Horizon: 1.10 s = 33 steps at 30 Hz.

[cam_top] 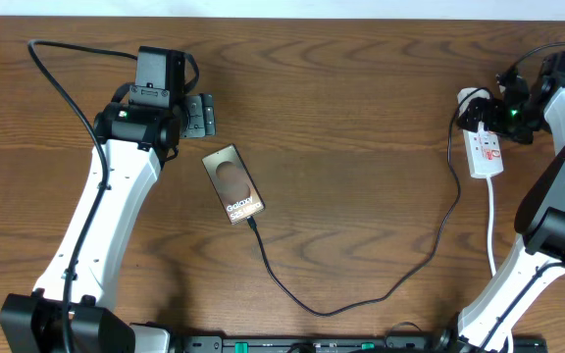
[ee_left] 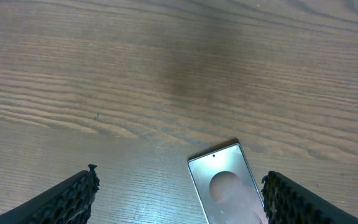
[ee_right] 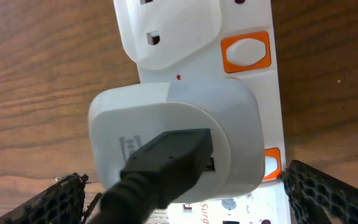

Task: Plug charger to phone and switch on socket
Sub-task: 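Press the orange socket switch down with the right gripper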

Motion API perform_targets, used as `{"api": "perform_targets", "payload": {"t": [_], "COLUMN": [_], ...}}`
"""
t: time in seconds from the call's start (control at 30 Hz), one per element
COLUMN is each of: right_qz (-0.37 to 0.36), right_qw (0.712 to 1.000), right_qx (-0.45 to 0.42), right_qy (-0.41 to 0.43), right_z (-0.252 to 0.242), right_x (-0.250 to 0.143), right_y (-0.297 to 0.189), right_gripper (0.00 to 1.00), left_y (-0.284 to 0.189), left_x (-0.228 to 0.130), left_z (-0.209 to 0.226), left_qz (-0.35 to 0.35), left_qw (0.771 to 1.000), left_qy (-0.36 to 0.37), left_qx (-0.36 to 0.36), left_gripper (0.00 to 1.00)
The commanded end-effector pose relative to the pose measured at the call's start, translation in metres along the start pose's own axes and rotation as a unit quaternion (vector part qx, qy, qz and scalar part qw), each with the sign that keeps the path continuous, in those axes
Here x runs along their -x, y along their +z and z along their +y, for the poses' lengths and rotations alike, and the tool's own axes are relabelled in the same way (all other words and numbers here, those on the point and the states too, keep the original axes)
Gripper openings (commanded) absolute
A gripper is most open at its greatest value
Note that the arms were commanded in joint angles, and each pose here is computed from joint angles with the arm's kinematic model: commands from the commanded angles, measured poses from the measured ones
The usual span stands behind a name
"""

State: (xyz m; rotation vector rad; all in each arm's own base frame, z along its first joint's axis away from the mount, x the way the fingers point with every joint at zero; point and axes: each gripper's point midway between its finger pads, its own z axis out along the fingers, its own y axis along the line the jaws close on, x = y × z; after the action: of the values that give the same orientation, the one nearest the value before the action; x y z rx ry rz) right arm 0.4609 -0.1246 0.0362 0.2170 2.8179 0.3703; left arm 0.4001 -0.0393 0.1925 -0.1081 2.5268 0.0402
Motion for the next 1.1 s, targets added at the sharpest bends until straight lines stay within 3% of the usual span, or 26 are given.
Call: {"api": "perform_targets", "payload": {"t": [0.0,1.07], "right_qz": [-0.004,-0.015], "right_qw": [1.000,0.996], "right_qx": [0.009,0.087], "right_qy": [-0.016,-0.035], "right_z": [0.003,0.033], "right_x": [0.005,0.008], "right_y": [0.001,-0.001], "right_gripper": [0.99,0.99], "left_y": [-0.003,-0.003], "left_x": [0.004,0.004], "left_z": [0.004,0.004], "left_qz": [-0.006,-0.006], "left_qw": [1.000,1.000], "left_qy": [0.002,0.002], "left_qx": [0.009,0.009], "left_gripper": [0.86,0.87]}}
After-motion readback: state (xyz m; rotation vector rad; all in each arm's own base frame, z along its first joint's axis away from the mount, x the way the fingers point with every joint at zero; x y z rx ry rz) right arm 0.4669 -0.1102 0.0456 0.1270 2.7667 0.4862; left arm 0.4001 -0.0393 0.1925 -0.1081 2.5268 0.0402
